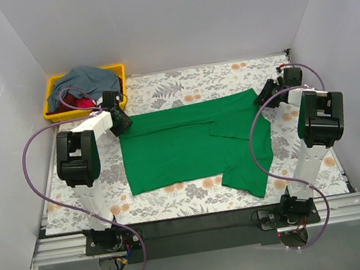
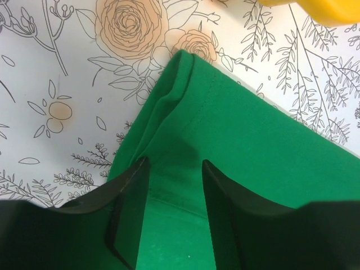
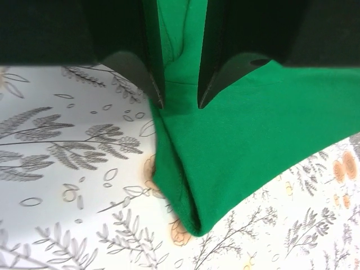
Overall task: Fold and stack the t-shirts
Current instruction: Fold the tshirt
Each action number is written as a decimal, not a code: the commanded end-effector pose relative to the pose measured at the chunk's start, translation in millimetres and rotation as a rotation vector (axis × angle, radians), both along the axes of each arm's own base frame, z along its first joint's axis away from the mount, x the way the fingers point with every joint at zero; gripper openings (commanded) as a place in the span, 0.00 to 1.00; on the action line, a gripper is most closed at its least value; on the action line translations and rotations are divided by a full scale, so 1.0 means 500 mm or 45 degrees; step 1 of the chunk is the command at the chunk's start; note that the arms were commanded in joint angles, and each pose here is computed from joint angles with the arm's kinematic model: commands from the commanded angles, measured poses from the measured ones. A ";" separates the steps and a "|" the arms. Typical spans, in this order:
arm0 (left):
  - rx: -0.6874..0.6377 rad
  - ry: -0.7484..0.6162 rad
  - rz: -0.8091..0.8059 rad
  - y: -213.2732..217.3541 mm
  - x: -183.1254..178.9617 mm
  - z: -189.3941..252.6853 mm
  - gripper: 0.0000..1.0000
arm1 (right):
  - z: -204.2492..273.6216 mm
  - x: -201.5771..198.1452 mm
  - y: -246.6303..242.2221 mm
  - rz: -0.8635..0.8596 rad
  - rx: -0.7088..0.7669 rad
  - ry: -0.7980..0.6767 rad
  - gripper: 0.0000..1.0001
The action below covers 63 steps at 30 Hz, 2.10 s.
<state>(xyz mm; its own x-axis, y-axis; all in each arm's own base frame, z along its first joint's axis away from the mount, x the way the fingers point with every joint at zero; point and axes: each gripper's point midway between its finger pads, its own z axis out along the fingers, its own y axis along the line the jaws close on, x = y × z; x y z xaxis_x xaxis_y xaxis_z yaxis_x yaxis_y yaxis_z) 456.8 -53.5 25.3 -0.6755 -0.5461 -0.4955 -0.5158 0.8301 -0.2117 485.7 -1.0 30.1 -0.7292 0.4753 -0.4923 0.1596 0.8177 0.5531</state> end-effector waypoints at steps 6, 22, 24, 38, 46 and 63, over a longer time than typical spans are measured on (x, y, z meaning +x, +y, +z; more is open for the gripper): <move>0.097 -0.218 0.021 0.015 0.005 0.176 0.55 | 0.129 -0.041 -0.057 -0.044 -0.341 -0.059 0.48; 0.026 0.058 0.064 -0.049 -0.479 0.121 0.59 | 0.157 -0.387 0.117 0.206 -0.515 0.062 0.63; 0.026 0.133 0.086 -0.039 -0.517 0.089 0.57 | 0.145 -0.407 0.129 0.238 -0.504 0.068 0.63; 0.069 0.326 0.152 -0.036 -0.561 0.006 0.46 | 0.118 -0.440 0.143 0.315 -0.514 0.074 0.63; 0.056 0.403 0.133 -0.043 -0.580 -0.033 0.47 | 0.100 -0.441 0.131 0.293 -0.550 0.102 0.63; 0.039 0.386 0.151 -0.044 -0.584 -0.029 0.00 | 0.040 -0.504 0.023 -0.031 -0.660 0.347 0.63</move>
